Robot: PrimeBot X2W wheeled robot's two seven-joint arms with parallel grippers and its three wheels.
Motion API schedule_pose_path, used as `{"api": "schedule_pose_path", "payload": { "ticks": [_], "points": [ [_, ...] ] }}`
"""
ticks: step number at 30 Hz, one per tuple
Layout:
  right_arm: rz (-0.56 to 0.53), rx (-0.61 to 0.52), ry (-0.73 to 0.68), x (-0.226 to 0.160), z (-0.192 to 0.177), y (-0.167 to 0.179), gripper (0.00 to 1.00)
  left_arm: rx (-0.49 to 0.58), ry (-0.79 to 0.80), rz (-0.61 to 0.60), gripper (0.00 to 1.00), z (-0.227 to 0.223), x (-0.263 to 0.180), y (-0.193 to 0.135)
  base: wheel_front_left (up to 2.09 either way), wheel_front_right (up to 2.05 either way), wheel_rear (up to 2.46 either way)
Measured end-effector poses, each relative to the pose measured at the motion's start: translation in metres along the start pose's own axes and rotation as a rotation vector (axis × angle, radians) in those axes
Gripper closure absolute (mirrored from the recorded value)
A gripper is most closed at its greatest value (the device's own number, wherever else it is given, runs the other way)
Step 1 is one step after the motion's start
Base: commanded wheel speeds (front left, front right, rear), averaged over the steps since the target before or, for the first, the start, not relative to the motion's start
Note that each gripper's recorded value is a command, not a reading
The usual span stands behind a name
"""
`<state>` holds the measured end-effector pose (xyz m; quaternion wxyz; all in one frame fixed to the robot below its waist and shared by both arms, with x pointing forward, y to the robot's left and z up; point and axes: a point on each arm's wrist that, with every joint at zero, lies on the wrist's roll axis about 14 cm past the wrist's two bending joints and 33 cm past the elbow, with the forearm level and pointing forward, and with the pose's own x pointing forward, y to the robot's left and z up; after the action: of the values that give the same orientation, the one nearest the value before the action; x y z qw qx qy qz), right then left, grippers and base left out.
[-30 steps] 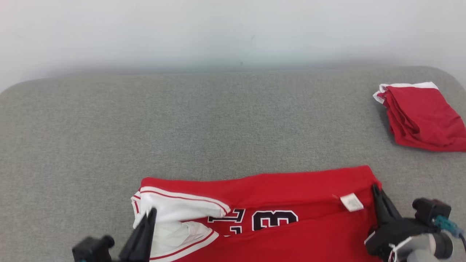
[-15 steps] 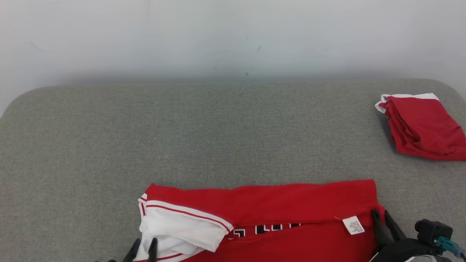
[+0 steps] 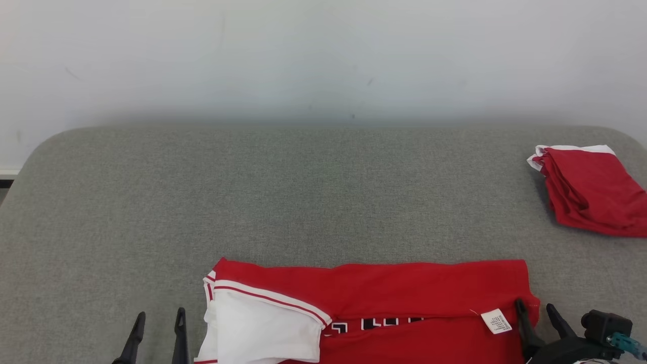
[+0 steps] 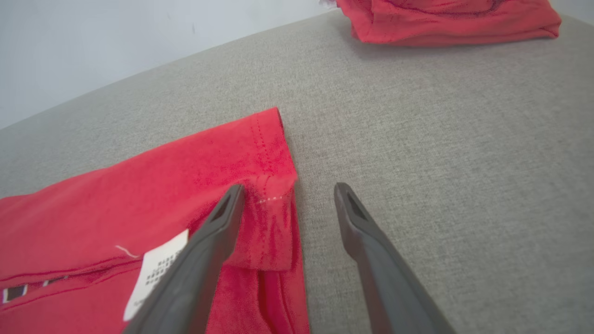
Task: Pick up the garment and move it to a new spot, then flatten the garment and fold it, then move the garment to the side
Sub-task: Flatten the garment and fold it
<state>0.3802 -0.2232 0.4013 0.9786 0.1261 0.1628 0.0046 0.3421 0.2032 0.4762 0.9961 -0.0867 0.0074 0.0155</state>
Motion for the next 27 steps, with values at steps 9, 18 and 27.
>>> {"api": "schedule_pose_path", "payload": {
  "ticks": [9, 18, 27],
  "points": [
    [0.014, -0.025, 0.085, 0.001, -0.023, 0.009, 0.0, 0.013, 0.035, 0.078, 0.0, -0.014, -0.026, 0.021, 0.0, 0.0, 0.0],
    [0.04, -0.014, 0.104, -0.001, -0.028, 0.02, 1.0, 0.02, -0.007, 0.1, 0.0, -0.002, -0.031, 0.029, 0.0, 0.0, 0.0],
    [-0.059, -0.039, 0.036, -0.004, 0.002, -0.025, 1.0, 0.01, -0.014, 0.074, 0.0, -0.001, -0.033, 0.021, 0.0, 0.0, 0.0]
  ]
}}
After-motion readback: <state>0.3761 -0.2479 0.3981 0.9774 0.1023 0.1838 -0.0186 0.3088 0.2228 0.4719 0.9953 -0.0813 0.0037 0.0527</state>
